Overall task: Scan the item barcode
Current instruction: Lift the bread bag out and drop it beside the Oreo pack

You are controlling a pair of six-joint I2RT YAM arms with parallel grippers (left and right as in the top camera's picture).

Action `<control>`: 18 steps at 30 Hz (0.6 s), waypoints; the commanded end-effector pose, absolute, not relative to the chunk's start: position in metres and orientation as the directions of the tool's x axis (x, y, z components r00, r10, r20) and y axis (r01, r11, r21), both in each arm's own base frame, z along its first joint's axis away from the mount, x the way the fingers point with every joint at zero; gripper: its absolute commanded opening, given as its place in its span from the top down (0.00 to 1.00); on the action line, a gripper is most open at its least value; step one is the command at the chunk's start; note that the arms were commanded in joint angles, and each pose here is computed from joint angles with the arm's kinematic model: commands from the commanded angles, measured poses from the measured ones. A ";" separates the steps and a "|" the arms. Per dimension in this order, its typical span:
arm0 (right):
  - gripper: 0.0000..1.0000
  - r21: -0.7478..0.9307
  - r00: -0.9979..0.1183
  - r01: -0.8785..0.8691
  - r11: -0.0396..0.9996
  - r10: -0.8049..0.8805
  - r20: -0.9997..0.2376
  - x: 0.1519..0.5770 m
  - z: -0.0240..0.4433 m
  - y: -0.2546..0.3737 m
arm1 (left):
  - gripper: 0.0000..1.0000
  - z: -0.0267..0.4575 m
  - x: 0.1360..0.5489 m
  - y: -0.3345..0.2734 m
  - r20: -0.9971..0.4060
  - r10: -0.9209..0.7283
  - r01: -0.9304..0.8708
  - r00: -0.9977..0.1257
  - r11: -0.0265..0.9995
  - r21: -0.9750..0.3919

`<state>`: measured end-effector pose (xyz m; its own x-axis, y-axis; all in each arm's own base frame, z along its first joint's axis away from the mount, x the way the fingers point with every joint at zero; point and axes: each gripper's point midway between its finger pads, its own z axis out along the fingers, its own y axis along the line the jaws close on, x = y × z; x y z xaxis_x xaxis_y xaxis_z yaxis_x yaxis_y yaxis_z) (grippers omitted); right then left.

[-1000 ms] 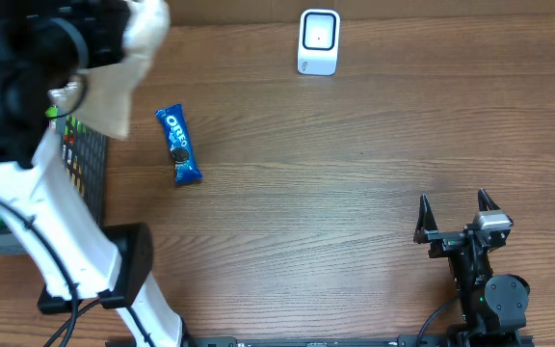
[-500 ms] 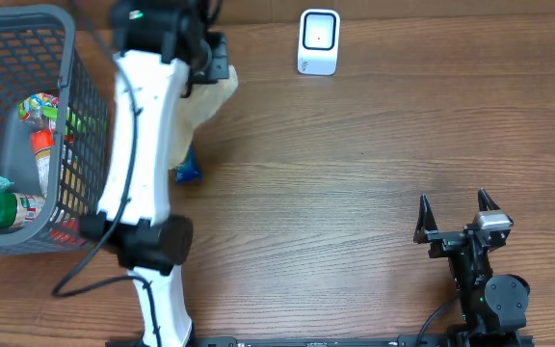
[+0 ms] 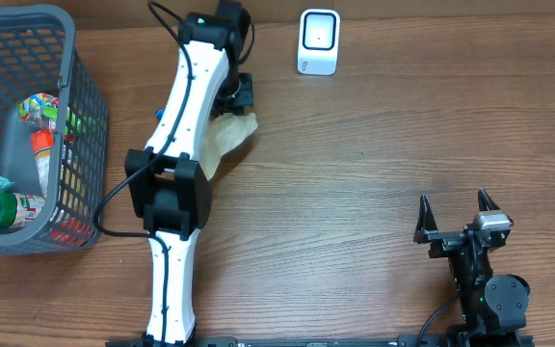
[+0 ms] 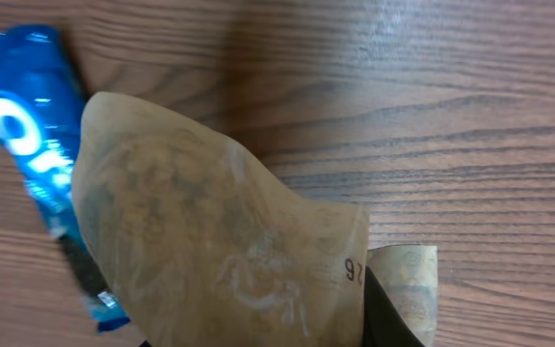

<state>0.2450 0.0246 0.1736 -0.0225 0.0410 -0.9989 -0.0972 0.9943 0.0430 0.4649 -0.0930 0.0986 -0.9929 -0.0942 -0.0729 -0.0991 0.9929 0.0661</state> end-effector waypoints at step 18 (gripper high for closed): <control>0.00 0.036 -0.022 -0.090 0.995 0.034 -0.999 0.245 0.171 0.023 | 0.46 0.186 0.465 -0.113 -0.217 -0.014 -0.004 -0.976 0.999 -0.045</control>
<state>0.2450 0.0247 0.1736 -0.0226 0.0410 -0.9989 -0.0975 0.9943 0.0430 0.4609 -0.1105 0.1266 -0.9961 -0.0419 -0.0776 -0.0418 0.9991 -0.0022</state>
